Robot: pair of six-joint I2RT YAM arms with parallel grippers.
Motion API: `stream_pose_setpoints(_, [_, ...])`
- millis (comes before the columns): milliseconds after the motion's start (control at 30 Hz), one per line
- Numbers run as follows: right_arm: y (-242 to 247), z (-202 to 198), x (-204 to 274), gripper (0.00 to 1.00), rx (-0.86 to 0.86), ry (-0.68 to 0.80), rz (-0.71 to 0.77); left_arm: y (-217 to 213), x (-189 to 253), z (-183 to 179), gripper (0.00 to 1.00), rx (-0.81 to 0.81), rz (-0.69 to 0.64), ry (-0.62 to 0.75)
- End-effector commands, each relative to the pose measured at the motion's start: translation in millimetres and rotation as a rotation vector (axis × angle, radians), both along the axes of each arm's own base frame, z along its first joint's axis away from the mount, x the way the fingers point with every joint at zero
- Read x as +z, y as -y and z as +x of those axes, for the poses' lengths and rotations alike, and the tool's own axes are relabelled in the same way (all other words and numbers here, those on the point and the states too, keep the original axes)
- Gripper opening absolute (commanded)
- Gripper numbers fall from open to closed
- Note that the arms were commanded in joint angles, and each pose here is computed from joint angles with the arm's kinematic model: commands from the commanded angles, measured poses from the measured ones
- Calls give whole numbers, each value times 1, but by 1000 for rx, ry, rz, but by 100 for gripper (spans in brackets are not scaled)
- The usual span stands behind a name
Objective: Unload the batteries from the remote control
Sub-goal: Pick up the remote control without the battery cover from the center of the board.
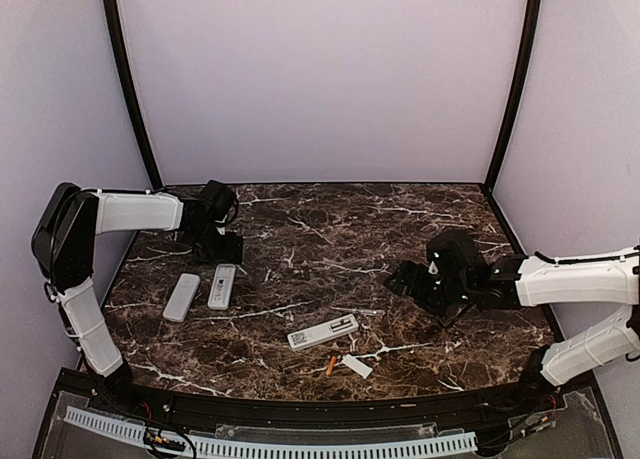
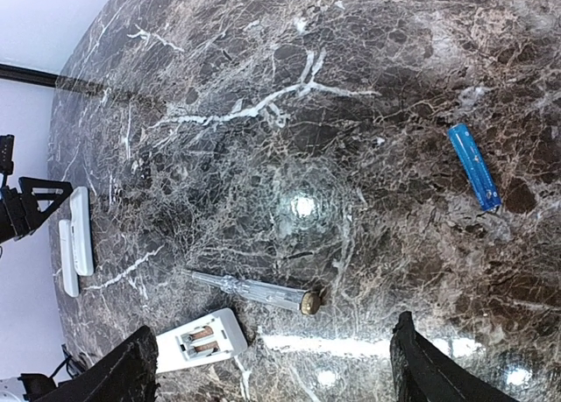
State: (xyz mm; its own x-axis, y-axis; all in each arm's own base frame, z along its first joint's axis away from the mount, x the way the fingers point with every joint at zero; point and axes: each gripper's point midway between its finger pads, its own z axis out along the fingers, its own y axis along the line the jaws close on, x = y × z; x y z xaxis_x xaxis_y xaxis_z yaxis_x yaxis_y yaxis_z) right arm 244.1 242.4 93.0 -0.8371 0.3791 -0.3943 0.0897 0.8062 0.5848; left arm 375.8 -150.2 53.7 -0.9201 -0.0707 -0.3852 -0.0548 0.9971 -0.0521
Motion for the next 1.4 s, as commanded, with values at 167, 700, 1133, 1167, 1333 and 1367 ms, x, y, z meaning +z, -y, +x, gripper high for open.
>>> stream_pose_setpoints(167, [11, -3, -6, 88, -27, -7, -16, -13, -17, -4, 74, 40, 58, -60])
stream_pose_setpoints(700, [10, -4, -9, 88, -19, -8, -20, -12, -38, -12, 62, 71, 48, -120])
stream_pose_setpoints(1133, [12, -6, -14, 88, -13, -5, -24, -20, -14, -35, 40, 196, -39, -68])
stream_pose_setpoints(1167, [12, -6, -14, 88, -8, -5, -27, -20, -13, -38, 40, 204, -50, -69])
stream_pose_setpoints(1333, [2, -6, -12, 87, 44, 8, -10, -19, -19, -72, 38, 276, -142, -122])
stream_pose_setpoints(1367, [-1, -7, -11, 87, 61, 11, -5, -16, -20, -76, 38, 278, -153, -122])
